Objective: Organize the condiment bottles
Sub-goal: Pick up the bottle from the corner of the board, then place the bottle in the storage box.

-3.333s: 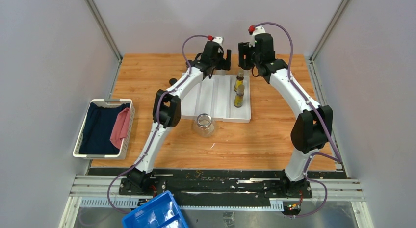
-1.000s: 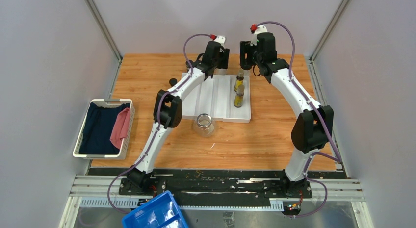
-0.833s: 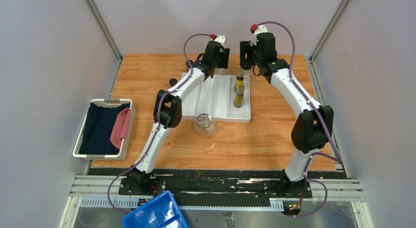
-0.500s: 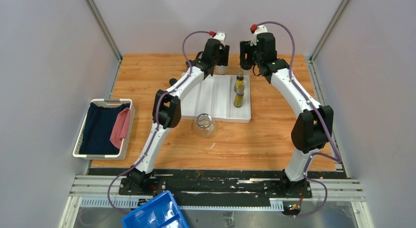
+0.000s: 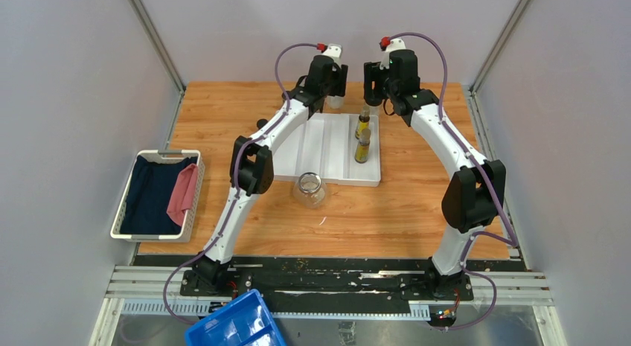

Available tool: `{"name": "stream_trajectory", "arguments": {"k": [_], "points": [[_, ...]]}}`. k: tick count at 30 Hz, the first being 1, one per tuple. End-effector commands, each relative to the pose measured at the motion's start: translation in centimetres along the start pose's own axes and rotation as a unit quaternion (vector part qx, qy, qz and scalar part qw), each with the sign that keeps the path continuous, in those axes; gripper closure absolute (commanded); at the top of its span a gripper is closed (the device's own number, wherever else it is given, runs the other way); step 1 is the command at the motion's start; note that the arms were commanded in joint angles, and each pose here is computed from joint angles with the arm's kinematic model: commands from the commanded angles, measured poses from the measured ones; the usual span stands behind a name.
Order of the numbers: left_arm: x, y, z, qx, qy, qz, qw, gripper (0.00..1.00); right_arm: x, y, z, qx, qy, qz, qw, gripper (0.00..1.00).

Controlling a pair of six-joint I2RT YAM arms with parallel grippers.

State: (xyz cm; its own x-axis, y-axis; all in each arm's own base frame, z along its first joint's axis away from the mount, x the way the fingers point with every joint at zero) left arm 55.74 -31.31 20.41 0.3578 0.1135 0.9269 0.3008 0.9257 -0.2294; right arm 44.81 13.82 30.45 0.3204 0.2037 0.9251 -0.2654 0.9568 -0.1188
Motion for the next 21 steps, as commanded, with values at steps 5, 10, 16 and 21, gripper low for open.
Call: {"name": "stream_trajectory", "arguments": {"k": [5, 10, 16, 21], "points": [[8.1, -2.1, 4.3, -0.015, -0.091, -0.005, 0.996, 1.00, 1.3, -0.8, 1.6, -0.004, -0.024, -0.015, 1.000, 0.25], [8.9, -2.0, 5.7, -0.009, -0.092, -0.008, 0.996, 1.00, 1.5, -0.7, 2.4, -0.002, -0.029, -0.020, 0.999, 0.25], [9.2, -1.5, 7.5, 0.009, -0.086, -0.008, 0.996, 1.00, 1.8, -0.4, 3.2, 0.001, -0.031, -0.021, 0.999, 0.25], [9.3, -1.1, 9.2, 0.025, -0.080, -0.006, 0.996, 1.00, 1.9, -0.3, 3.8, 0.000, -0.029, -0.022, 0.999, 0.25]]}}
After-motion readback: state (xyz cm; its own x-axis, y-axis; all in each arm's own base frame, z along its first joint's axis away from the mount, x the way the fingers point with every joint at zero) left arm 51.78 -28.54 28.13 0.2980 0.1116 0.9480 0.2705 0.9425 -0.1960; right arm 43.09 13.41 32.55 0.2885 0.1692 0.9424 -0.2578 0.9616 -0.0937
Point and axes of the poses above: each gripper's point midway between its finger pads, its own z axis back along the fingers, its own y axis along the line the jaws close on, x = y × z, the point moved 8 cm from there along z, back along the fingers, and after that the axes turned 8 degrees about z, right-handed, at the moved point
